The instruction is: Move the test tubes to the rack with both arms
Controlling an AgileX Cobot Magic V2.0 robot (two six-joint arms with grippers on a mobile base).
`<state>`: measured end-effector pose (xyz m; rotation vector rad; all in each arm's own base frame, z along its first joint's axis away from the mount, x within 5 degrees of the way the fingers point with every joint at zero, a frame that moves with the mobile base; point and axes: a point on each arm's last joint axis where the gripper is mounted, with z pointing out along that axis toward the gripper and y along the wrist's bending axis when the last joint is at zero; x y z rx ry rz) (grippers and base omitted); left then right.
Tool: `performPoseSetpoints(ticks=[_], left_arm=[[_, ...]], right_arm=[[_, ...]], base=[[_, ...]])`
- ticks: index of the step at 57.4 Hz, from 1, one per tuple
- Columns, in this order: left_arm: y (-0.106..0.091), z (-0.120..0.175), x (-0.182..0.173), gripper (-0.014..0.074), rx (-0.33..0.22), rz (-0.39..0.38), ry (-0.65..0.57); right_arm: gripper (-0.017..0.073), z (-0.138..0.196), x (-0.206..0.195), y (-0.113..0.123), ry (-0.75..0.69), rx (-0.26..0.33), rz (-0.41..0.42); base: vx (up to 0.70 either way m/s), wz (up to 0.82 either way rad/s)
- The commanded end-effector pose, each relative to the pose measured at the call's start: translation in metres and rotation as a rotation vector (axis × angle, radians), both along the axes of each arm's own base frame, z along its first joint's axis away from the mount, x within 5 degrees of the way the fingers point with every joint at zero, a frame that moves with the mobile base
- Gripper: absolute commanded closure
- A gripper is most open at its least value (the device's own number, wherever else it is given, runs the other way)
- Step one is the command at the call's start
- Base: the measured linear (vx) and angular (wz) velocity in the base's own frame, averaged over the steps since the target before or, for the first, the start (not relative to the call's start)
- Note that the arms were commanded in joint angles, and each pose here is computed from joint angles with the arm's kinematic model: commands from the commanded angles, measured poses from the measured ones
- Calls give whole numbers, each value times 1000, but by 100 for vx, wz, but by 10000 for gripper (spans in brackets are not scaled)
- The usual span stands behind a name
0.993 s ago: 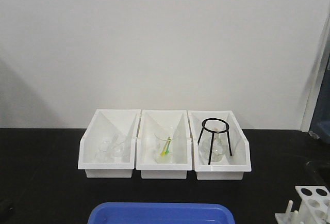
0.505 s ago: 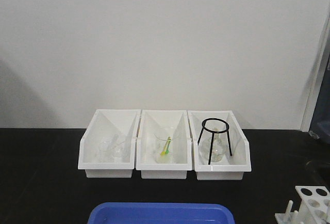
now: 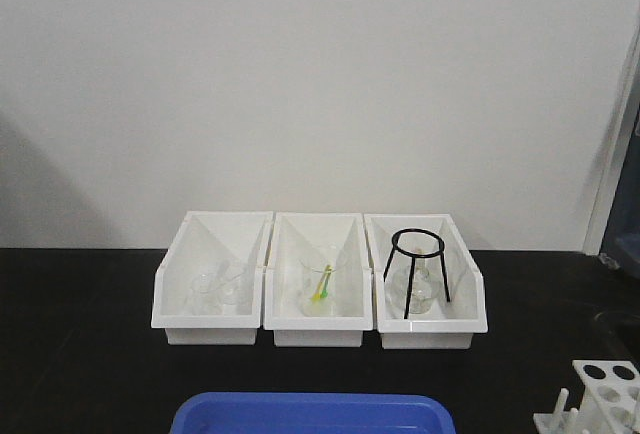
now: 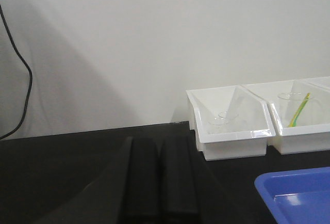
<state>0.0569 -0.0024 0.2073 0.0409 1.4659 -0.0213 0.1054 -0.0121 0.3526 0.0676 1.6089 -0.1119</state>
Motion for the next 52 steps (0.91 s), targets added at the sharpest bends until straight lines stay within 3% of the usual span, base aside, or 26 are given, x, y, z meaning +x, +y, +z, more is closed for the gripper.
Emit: performPoseSetpoints(ticks=[1,35,40,52], left_arm=[[0,-4,2,614,-11,-1,-19],[0,-4,2,614,-11,-1,-20],[0,-4,2,614,-11,-1,-20],[0,-4,2,614,-11,-1,-20]], right_arm=[[65,19,-1,0,-109,-23,-6],[65,19,-1,0,-109,-23,-6],[74,17,-4,0,-112,-61,-8],[232,-22,-17,7,-120,-58,60]], base=[[0,0],[0,0],[0,0],[0,0]])
